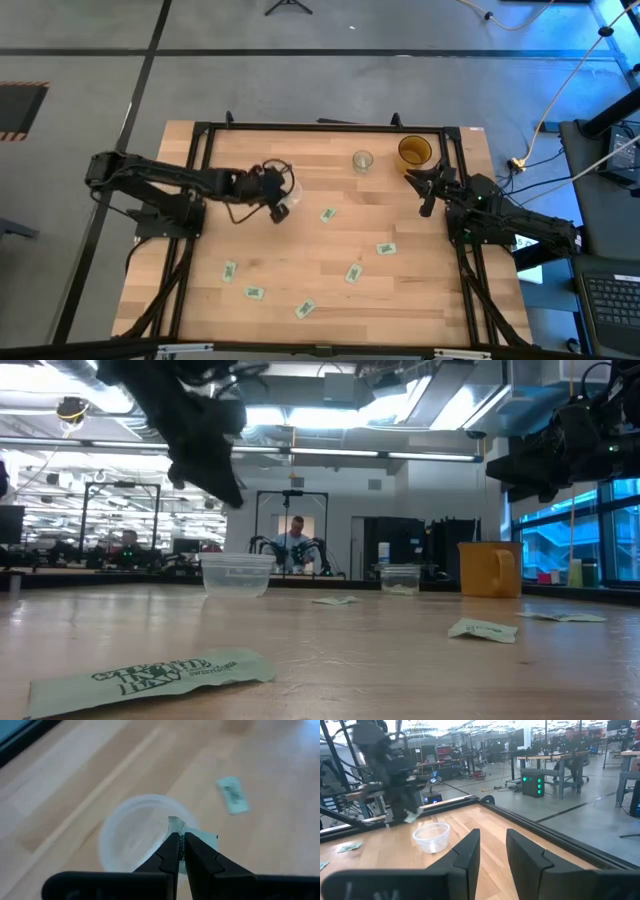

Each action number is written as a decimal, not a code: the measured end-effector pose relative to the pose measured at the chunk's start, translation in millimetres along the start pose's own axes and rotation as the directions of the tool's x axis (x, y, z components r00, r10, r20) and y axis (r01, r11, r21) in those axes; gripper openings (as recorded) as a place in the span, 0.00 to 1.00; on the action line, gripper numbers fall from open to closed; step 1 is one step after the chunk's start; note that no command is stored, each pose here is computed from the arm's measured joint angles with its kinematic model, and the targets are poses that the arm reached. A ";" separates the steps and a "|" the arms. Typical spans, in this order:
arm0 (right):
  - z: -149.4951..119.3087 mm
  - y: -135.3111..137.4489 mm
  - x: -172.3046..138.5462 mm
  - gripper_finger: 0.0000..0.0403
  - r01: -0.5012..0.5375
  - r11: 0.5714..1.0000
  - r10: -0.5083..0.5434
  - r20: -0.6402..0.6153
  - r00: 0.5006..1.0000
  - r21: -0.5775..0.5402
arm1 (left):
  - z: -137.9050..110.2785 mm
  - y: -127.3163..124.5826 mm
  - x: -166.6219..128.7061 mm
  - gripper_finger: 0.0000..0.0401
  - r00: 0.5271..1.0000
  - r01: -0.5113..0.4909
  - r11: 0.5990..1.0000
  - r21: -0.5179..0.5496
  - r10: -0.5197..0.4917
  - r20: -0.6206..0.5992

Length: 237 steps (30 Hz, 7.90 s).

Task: Pick and place Stevia / Truvia into bins
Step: Put the stevia packet into the transparent container

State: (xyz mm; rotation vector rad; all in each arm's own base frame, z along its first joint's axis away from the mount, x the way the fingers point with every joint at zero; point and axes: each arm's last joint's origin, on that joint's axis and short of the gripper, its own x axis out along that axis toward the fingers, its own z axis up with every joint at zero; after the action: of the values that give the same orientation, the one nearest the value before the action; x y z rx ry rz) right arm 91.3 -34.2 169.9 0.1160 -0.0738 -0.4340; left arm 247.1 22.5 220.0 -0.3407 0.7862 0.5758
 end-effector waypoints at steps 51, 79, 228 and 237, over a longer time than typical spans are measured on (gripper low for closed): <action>0.0 0.0 0.0 0.25 0.000 1.000 0.000 -0.001 1.000 0.000 | 12.8 14.1 -2.2 0.26 0.999 0.011 0.996 0.088 -0.015 0.044; 0.0 0.0 0.0 0.25 0.000 1.000 0.000 0.000 1.000 -0.030 | -90.7 -128.8 -69.2 0.21 0.808 0.589 0.608 0.532 -0.455 -0.375; 0.0 0.0 0.0 0.25 0.000 0.997 0.000 0.000 1.000 -0.079 | 10.9 -5.6 65.5 0.25 0.973 -0.088 0.965 0.248 0.136 -0.185; 0.0 0.0 0.0 0.25 0.000 0.997 0.000 0.000 1.000 -0.077 | 12.3 -8.7 26.9 0.27 0.977 0.035 0.951 0.307 0.032 -0.210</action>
State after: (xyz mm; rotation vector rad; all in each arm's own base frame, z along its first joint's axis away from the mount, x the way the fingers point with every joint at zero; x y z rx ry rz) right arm 91.3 -34.2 169.9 0.0402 -0.0568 -0.4364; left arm 274.4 31.2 208.9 -0.1130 1.0681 0.4091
